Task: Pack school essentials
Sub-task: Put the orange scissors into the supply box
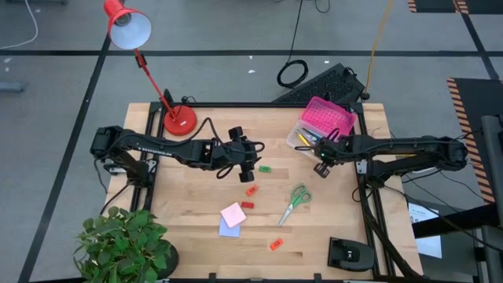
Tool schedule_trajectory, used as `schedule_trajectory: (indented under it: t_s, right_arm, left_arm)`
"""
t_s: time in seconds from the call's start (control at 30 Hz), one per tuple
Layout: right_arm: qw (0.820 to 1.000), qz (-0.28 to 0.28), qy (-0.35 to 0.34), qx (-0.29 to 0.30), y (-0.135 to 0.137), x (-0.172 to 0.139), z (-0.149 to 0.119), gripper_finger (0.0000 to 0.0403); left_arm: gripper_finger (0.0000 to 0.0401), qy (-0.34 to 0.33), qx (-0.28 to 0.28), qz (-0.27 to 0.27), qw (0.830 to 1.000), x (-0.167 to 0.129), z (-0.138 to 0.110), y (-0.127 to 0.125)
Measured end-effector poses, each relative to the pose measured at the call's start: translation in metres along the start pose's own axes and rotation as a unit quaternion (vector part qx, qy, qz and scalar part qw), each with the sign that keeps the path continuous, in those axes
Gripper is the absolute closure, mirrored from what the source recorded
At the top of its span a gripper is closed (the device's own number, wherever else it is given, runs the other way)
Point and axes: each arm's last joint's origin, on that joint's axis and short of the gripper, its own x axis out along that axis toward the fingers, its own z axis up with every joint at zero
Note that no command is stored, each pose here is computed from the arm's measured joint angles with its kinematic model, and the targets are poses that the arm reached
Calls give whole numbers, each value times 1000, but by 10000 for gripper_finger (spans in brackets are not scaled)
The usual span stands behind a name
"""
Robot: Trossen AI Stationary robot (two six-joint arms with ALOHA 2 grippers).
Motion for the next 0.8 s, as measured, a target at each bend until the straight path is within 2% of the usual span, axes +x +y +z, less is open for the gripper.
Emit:
schedule_trajectory:
  t_s: [0.13,0.4,0.8]
  right_arm:
    - [1000,-7,5,-5,-1,3,-3,403]
    - [1000,25,-7,-10,2,4,0,403]
    - [999,41,-32,-16,5,4,5,403]
  left_arm:
    - [171,0,0,0,1000,0,0,0]
    - [171,-1,0,0,1000,0,0,0]
    - [171,-1,0,0,1000,0,0,0]
